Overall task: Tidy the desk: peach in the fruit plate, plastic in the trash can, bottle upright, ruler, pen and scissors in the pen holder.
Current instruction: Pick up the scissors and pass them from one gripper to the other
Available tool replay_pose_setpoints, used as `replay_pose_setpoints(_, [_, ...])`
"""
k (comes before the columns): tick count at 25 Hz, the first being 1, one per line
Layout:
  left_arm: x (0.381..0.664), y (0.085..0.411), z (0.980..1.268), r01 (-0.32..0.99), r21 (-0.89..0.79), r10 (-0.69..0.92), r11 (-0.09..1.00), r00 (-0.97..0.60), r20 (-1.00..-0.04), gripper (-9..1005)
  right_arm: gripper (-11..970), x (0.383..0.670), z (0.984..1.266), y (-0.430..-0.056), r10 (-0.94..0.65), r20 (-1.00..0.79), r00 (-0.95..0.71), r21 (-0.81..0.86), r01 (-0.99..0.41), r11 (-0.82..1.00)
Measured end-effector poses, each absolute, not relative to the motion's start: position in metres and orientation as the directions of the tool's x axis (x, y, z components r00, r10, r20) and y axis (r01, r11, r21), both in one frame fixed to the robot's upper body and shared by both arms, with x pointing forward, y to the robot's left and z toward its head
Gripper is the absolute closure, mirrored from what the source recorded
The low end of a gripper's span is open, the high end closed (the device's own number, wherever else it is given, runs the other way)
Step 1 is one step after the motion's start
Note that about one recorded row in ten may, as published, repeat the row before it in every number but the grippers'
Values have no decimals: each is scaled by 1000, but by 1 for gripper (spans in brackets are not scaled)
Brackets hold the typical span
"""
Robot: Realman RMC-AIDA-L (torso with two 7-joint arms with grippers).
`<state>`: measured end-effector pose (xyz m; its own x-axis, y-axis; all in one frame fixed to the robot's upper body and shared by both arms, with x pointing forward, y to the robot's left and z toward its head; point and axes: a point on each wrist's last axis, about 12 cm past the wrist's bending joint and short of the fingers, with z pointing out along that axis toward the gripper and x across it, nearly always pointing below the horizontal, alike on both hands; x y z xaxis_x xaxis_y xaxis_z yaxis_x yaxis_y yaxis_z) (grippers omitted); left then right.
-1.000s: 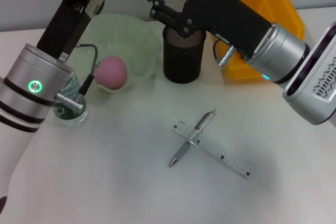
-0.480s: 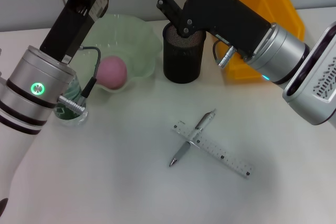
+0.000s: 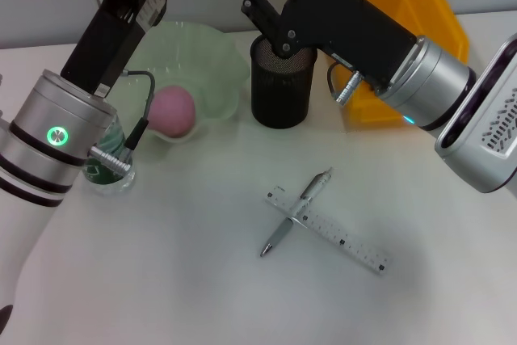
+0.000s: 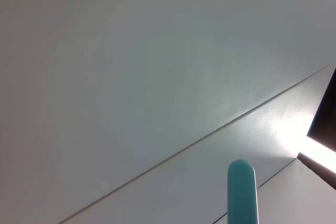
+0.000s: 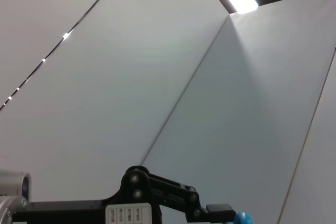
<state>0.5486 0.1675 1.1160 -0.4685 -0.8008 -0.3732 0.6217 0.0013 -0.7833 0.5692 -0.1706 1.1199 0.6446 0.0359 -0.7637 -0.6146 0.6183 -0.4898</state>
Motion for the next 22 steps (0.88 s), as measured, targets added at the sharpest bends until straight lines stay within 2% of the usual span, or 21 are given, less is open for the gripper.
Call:
replay_pose_setpoints(6, [549, 167, 1116, 624, -781, -801, 3, -466, -376, 762, 647, 568, 1120, -170, 39, -763, 645, -490, -617, 615])
replay_pose_setpoints(11, [549, 166, 1116, 626, -780, -798, 3, -469, -379, 761, 803, 568, 1120, -170, 39, -763, 645, -490, -618, 615])
replay_pose_setpoints(22, [548, 166, 1116, 623, -782, -796, 5, -471, -380, 761, 804, 568, 1120, -170, 40, -763, 645, -491, -619, 613])
